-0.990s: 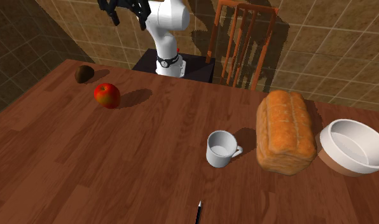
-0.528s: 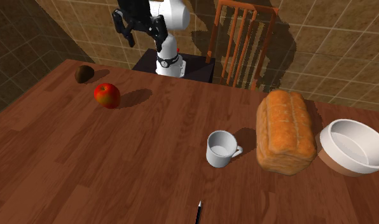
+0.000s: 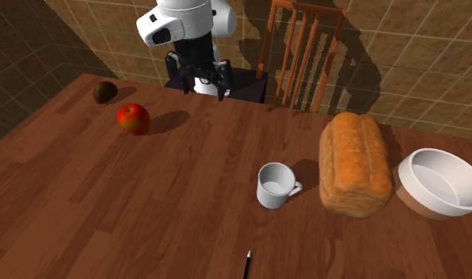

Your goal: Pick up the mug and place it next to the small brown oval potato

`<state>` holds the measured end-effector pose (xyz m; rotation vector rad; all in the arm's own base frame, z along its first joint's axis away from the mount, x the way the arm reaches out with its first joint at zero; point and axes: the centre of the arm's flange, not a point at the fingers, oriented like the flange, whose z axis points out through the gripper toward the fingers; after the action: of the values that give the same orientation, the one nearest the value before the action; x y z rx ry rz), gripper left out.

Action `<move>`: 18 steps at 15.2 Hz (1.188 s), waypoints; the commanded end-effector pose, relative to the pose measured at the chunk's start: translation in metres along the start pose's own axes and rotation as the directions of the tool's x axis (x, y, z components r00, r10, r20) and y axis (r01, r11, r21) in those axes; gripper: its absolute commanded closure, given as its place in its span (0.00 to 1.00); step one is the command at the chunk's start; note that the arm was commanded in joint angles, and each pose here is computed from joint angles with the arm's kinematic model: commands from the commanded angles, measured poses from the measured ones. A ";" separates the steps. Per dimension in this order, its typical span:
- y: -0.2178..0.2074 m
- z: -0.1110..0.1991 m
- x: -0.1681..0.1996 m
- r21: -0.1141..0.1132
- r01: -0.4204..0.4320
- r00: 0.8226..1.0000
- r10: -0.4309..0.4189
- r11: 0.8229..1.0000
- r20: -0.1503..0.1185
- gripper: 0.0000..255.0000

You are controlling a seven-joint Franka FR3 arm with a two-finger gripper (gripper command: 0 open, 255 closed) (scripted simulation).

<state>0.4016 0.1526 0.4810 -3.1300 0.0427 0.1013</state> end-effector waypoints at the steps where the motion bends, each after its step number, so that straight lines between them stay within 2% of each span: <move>1: -0.020 0.008 0.012 0.007 -0.002 1.000 0.002 1.000 -0.005 0.00; 18: -0.172 0.088 0.122 0.055 -0.014 0.999 0.016 0.998 -0.039 0.00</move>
<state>0.5187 0.3174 0.3906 -3.0793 0.0662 0.0399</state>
